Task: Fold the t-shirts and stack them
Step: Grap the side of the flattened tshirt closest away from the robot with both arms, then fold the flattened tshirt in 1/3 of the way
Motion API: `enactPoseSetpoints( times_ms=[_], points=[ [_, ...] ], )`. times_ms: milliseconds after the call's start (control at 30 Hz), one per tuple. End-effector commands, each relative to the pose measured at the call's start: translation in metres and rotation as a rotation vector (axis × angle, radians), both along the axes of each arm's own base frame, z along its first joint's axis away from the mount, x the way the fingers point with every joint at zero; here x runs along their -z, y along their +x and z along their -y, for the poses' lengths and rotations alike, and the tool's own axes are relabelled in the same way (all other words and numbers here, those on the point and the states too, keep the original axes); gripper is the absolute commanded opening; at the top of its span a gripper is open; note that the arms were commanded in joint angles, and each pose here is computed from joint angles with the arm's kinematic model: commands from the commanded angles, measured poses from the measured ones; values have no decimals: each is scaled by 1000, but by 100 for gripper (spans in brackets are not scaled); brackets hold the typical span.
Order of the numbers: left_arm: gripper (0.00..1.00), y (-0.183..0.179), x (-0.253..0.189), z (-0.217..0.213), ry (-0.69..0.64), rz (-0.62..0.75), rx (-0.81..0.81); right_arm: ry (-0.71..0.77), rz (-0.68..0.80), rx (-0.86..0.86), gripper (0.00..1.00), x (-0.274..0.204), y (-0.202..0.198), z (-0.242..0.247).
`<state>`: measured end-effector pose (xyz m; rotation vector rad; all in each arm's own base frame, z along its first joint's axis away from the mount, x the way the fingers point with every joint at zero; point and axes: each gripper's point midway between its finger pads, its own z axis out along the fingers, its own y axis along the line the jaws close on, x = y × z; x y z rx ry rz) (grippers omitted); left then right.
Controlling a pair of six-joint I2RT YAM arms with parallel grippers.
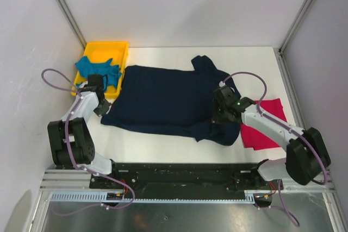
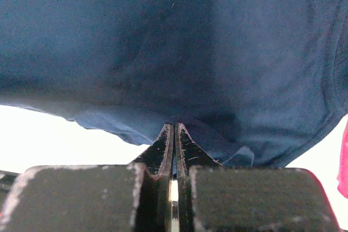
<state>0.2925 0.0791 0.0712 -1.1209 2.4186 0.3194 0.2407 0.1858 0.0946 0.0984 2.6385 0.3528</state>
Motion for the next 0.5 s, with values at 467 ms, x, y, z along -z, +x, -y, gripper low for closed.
enactPoseSetpoints(
  times_ms=[467],
  points=[
    [0, 72, -14, 23, -29, 89, 108, 5, 87, 146, 0, -8, 69, 24]
  ],
)
